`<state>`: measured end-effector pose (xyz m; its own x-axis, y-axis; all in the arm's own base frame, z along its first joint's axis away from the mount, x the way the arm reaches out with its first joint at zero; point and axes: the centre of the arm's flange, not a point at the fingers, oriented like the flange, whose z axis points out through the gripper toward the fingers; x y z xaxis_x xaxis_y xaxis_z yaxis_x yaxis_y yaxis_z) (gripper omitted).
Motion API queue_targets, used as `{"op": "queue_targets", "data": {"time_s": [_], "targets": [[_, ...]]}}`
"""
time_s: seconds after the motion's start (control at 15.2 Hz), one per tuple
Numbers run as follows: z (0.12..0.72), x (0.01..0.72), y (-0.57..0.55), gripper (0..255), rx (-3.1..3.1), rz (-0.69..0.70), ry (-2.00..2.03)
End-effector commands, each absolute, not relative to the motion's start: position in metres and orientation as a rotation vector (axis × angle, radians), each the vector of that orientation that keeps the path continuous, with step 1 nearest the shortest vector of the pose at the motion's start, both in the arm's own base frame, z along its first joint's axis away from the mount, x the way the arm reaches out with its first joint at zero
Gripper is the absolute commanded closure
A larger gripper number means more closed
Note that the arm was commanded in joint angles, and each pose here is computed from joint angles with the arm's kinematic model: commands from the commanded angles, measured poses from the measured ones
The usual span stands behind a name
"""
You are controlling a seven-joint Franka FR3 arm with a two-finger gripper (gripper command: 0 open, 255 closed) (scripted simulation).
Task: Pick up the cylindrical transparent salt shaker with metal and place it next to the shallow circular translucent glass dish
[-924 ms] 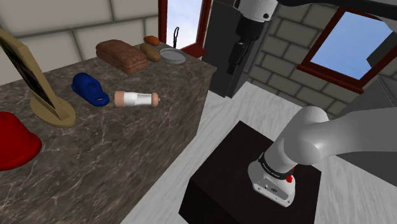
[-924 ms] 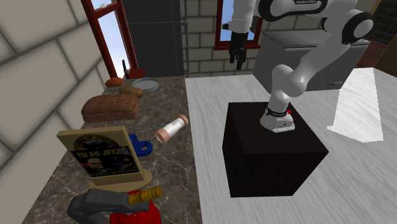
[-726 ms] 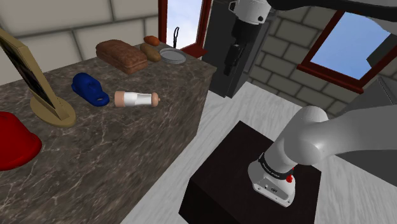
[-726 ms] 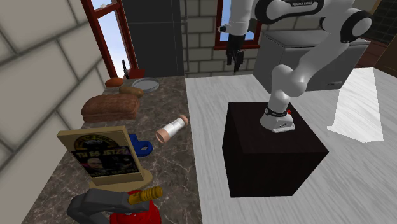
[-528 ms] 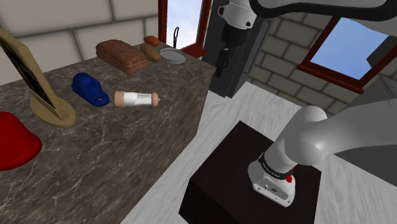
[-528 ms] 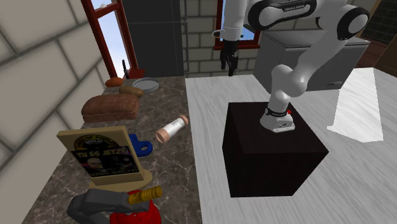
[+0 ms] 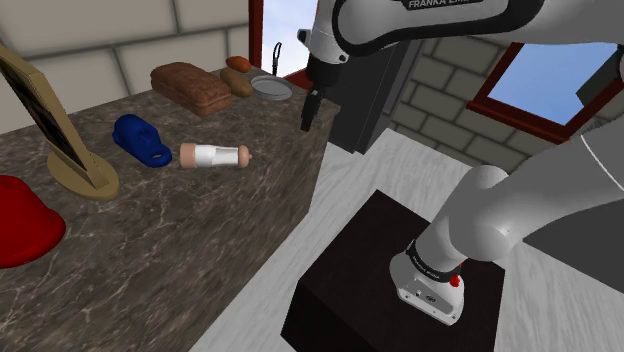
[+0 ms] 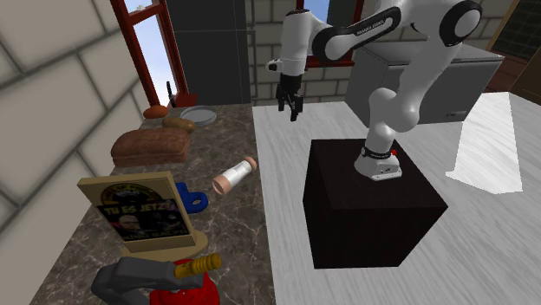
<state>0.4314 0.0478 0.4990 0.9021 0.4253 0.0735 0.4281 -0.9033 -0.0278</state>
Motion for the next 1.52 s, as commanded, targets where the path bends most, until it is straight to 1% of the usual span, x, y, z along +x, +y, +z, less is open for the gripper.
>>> {"op": "queue_targets", "data": {"time_s": [0.0,1.19,1.45], "targets": [[0.484,0.452,0.055,0,-3.004,-0.119,-0.749],[0.367,0.609,0.171,0,-2.779,-0.242,-1.338],[0.348,0.616,0.179,0,-2.768,-0.246,-1.36]]}}
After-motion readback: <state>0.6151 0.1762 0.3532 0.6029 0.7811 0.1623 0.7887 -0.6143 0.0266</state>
